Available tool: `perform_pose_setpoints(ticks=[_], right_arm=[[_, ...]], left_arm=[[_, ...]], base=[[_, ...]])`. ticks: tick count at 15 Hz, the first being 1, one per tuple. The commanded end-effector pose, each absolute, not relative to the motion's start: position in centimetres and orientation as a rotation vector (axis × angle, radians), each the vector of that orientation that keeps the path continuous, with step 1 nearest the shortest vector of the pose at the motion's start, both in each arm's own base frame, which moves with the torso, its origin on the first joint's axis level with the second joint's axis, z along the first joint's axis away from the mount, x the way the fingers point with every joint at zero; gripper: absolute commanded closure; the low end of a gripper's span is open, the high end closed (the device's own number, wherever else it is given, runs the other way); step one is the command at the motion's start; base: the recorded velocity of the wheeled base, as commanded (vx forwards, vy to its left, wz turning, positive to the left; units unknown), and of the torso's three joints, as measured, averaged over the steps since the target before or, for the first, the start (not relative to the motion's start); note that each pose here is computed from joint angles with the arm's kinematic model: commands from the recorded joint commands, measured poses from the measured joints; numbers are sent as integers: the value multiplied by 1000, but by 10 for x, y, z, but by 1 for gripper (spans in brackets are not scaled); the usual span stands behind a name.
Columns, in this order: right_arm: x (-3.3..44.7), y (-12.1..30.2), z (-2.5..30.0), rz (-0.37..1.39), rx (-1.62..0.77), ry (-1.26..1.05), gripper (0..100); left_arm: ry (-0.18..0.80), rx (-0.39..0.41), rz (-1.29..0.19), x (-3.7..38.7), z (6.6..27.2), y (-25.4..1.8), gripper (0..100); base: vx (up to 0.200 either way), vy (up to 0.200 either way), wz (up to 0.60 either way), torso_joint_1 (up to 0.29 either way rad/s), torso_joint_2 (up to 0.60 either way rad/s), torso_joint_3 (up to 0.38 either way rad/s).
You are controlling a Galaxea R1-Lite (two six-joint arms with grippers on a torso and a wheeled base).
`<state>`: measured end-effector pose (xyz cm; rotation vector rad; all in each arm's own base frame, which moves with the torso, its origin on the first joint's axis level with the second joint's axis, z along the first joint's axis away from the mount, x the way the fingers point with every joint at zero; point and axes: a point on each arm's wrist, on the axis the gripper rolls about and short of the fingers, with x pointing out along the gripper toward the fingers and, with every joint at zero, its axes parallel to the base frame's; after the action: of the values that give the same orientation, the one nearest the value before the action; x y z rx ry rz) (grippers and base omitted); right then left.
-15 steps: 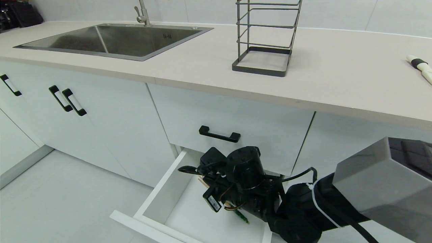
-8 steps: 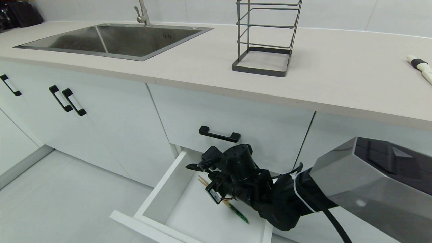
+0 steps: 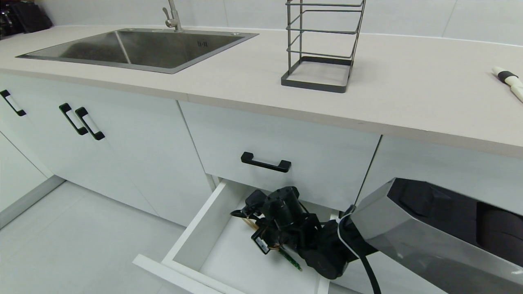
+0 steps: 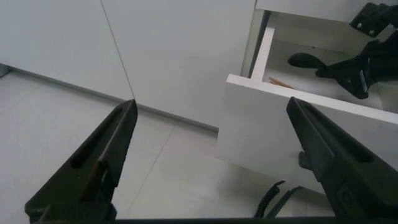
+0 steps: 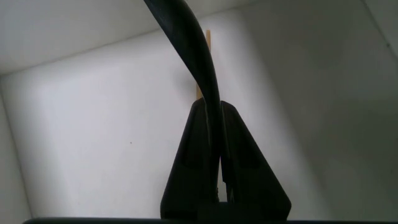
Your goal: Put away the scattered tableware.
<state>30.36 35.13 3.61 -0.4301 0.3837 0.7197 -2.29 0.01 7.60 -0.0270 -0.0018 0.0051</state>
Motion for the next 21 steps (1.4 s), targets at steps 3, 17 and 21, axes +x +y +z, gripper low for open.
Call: perform_pose_setpoints(ticks=[3, 17, 21], right_arm=[[308, 354, 26, 711, -440, 400, 100], [322, 360, 2, 700, -442, 415, 100], [327, 365, -6, 699, -440, 412, 100]], left_arm=[[-2, -28, 6, -23, 76, 0, 0], [-2, -28, 6, -23, 76, 0, 0], [-2, -28, 6, -23, 76, 0, 0]], base=[[0, 0, 0, 0, 0, 0], [0, 0, 0, 0, 0, 0], [0, 0, 0, 0, 0, 0]])
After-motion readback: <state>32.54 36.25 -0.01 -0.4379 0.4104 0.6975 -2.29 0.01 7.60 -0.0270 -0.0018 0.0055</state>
